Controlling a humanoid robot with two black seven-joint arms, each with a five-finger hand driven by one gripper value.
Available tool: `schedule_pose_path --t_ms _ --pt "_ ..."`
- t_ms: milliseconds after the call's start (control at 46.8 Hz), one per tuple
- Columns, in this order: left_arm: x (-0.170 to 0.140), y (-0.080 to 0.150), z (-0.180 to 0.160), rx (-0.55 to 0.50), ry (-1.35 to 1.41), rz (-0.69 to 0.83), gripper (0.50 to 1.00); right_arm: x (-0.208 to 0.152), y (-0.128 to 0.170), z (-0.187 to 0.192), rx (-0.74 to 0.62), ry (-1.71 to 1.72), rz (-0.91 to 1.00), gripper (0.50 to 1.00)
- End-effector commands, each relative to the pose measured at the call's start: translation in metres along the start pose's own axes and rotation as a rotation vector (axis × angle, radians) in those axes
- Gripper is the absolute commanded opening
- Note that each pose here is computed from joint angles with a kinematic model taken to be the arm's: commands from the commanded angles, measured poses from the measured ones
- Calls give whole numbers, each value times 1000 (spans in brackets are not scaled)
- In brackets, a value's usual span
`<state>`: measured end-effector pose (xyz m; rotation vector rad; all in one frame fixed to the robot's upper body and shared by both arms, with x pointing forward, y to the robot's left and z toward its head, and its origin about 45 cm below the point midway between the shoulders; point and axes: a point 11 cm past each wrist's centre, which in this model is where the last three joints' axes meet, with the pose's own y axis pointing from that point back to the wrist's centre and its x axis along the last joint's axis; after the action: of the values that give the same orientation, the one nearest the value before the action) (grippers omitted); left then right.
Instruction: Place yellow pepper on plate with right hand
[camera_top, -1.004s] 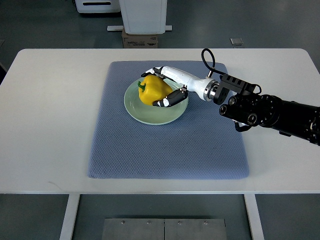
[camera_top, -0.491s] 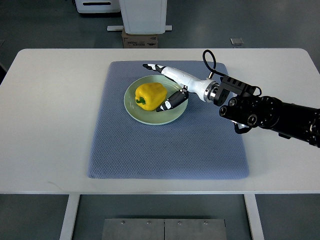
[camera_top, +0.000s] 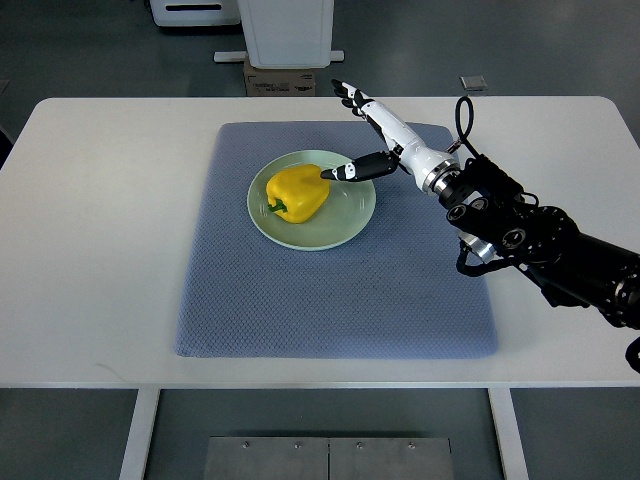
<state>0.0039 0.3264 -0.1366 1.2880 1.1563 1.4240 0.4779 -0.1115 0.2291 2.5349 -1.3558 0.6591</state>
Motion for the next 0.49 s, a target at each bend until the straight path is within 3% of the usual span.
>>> schedule_pose_path --t_ms 0,235,470 --pt "0 0 0 0 0 0 1000 6 -2 -4 12 -40 37 1000" --pt "0 0 0 0 0 0 1000 27 -3 -5 18 -124 145 1000" --pt "0 0 0 0 0 0 1000 63 16 16 -10 -300 329 1000"
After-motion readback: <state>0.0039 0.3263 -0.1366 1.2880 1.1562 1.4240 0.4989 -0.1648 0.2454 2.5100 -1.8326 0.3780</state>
